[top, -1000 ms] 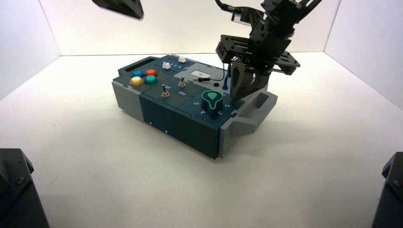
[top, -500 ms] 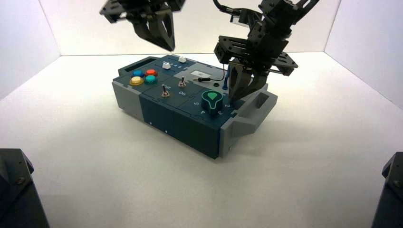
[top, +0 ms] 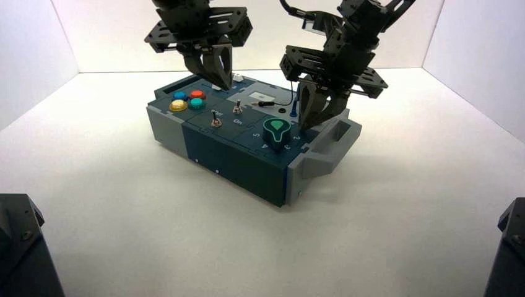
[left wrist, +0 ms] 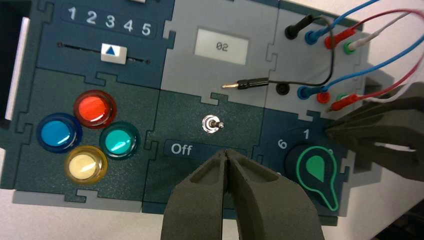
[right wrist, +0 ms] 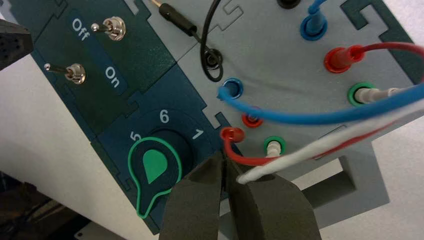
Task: Flip the top switch off with the left gripper.
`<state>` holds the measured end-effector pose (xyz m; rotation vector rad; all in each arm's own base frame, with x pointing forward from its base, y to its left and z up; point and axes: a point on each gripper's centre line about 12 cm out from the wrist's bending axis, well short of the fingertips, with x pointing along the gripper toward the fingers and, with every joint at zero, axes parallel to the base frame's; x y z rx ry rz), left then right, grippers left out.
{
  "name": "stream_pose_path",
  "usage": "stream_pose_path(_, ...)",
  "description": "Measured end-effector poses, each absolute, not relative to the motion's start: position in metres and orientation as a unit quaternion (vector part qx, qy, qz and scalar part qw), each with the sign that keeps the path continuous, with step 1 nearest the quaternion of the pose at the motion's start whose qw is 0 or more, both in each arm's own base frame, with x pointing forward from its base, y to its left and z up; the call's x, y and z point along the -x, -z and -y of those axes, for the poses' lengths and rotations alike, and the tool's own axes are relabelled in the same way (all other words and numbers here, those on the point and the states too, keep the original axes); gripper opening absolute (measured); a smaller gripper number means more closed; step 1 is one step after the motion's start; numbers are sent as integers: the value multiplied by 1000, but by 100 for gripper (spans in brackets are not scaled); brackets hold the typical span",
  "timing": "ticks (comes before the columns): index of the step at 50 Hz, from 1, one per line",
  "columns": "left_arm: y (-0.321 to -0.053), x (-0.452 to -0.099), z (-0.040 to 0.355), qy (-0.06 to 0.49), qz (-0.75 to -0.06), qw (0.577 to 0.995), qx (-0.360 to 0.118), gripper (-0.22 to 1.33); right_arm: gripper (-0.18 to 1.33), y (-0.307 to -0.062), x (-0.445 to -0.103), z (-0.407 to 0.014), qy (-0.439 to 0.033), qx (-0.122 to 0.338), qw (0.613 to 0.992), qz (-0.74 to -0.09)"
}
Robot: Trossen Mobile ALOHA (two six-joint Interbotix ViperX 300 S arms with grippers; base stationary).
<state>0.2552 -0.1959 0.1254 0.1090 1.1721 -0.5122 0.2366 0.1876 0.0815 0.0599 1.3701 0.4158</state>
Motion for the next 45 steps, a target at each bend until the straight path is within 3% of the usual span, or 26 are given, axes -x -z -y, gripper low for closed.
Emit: stream_pose_path(45, -96, -268, 222, 253, -552, 790, -79, -17, -15, -78, -236, -187, -188, -26, 752, -632)
